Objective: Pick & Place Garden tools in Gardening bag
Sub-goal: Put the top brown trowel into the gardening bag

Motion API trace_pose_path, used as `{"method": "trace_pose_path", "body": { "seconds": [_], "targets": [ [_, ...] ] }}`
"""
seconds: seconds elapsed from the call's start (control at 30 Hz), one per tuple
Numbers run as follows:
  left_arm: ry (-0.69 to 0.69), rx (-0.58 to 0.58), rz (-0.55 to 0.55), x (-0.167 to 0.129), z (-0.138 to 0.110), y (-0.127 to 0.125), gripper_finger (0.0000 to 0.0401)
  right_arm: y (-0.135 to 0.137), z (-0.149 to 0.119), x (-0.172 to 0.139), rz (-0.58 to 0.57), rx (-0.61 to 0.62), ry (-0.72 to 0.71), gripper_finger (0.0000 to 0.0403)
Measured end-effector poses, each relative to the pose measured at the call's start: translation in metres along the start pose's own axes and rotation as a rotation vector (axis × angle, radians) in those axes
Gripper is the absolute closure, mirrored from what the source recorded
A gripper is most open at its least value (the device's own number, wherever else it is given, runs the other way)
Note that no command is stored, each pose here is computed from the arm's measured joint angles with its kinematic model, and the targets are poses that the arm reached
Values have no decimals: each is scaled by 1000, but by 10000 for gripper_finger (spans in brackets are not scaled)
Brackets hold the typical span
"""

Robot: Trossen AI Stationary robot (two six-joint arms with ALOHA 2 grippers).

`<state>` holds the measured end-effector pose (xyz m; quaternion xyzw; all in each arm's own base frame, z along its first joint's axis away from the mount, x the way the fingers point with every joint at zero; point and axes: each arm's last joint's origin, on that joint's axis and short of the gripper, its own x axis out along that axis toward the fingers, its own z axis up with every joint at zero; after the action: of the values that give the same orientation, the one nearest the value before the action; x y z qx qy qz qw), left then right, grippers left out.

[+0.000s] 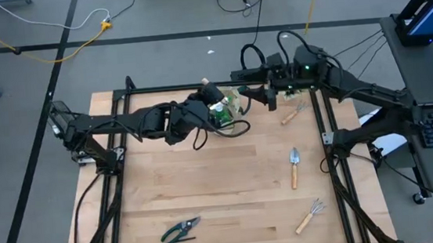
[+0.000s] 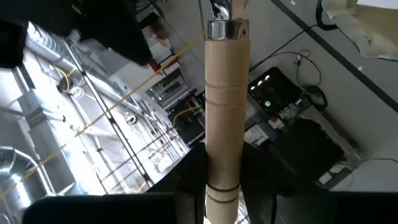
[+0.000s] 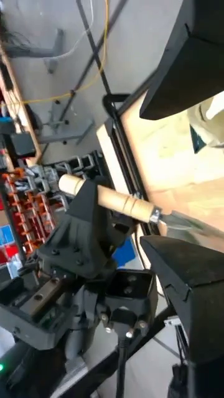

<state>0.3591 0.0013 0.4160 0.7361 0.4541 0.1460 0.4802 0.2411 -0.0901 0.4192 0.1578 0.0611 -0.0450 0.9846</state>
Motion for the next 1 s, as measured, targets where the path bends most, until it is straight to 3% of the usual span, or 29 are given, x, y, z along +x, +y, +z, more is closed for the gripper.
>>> {"method": "trace_pose_path", "body": {
  "seconds": [0.5, 1.0],
  "targets": [
    [-63, 76, -10, 17, 30, -7, 327, -11, -4, 35, 41, 81, 135, 87],
    [-129, 60, 18, 28, 27, -5, 327, -17, -14, 32, -1, 107, 242, 87]
  ]
}}
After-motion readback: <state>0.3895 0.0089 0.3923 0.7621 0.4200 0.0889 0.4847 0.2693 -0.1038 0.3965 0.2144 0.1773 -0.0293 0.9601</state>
